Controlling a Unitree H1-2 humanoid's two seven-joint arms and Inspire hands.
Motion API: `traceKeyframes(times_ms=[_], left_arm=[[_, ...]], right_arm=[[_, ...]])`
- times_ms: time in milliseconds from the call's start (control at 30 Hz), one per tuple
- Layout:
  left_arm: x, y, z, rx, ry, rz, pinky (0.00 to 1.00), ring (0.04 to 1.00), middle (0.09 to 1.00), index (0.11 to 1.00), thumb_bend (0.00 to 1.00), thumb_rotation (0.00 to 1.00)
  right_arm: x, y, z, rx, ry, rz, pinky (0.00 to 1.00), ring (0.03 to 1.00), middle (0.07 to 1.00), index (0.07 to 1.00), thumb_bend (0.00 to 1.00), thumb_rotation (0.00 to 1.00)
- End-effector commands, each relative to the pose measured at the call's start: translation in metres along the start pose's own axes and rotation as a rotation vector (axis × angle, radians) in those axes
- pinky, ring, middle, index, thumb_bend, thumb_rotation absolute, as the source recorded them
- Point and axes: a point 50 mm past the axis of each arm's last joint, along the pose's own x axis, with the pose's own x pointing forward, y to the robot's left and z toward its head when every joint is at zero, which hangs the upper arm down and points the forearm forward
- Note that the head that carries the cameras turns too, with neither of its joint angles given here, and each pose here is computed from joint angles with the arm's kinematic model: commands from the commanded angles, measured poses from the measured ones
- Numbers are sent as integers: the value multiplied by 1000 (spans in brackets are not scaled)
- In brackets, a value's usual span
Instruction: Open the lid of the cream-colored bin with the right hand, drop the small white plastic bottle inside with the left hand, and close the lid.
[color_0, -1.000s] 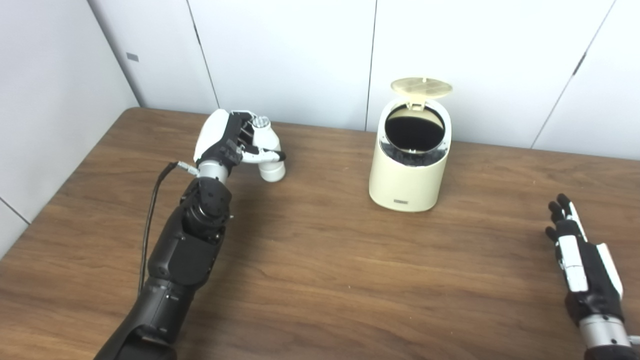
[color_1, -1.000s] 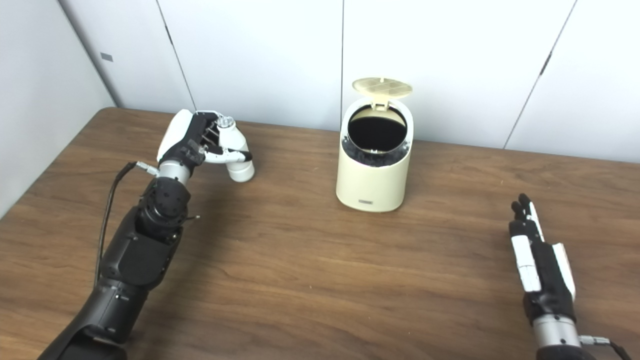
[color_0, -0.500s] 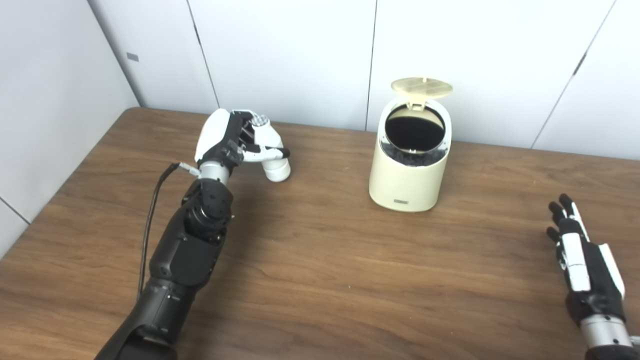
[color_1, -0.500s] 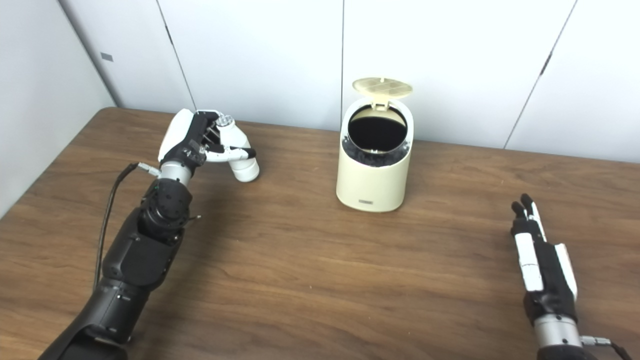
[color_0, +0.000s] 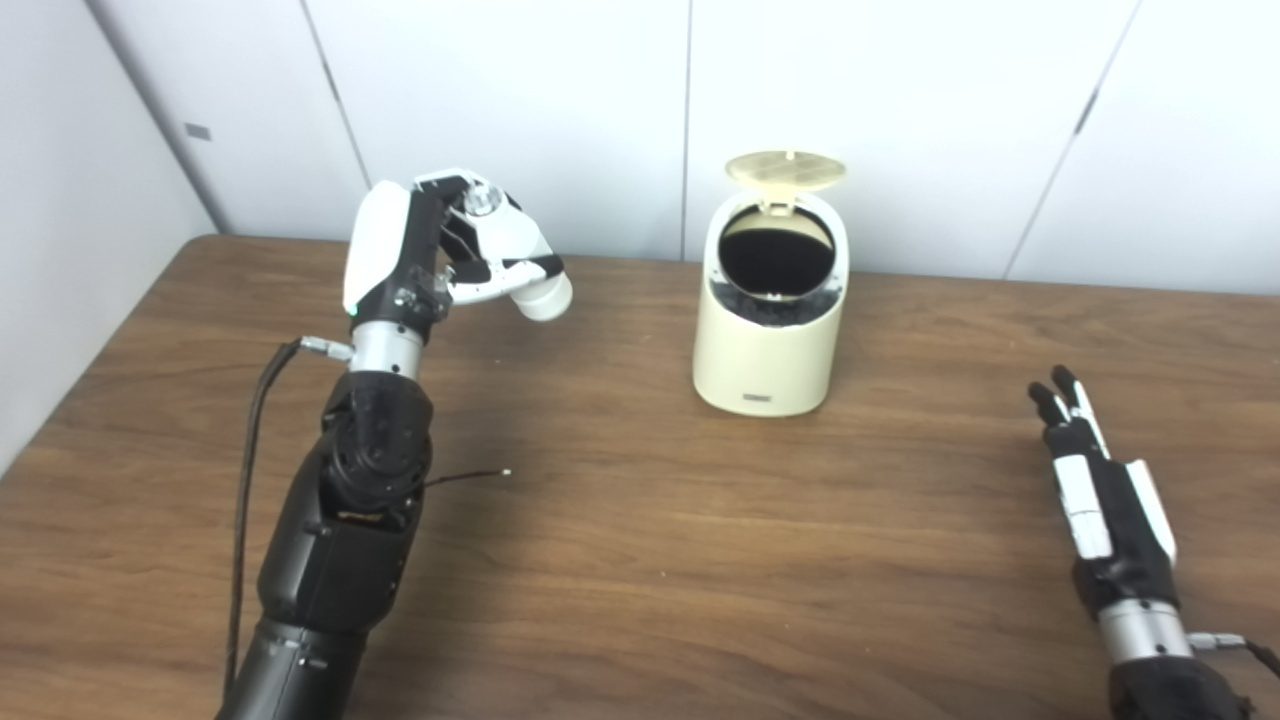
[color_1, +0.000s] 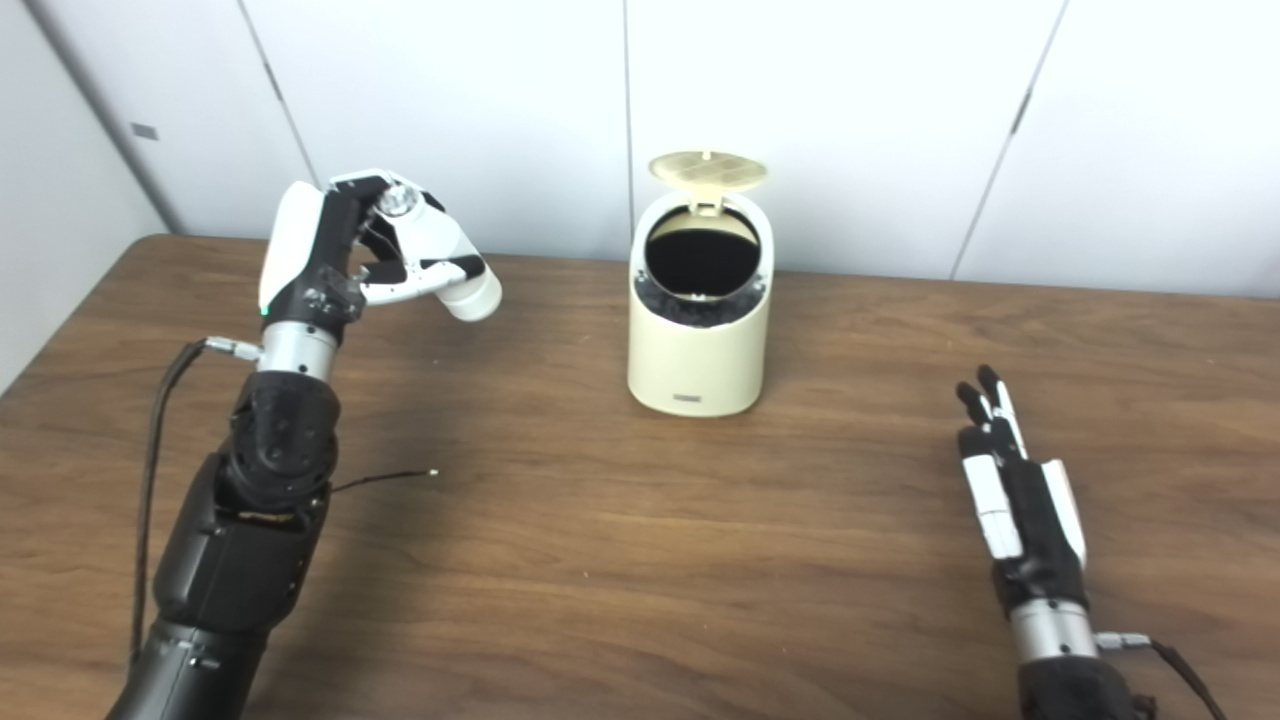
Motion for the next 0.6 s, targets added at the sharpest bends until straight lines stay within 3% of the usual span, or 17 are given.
traceKeyframes(times_ms=[0,133,300,567], left_arm=[[8,11,26,4,-105,62,363,408,493,505,500,0],[6,7,37,-23,-161,64,354,411,494,498,501,0],[3,-1,45,-37,-168,87,347,404,500,494,500,0],[-4,-18,58,-35,-245,115,359,410,506,486,500,0]], right_arm=[[5,5,1,-7,-12,-9,1000,988,954,986,760,1000],[5,10,-2,-4,-7,-9,1000,990,952,984,761,1000],[4,13,-5,23,-2,-6,1000,990,958,989,737,1000],[5,12,-14,48,8,-14,997,987,961,996,705,1000]])
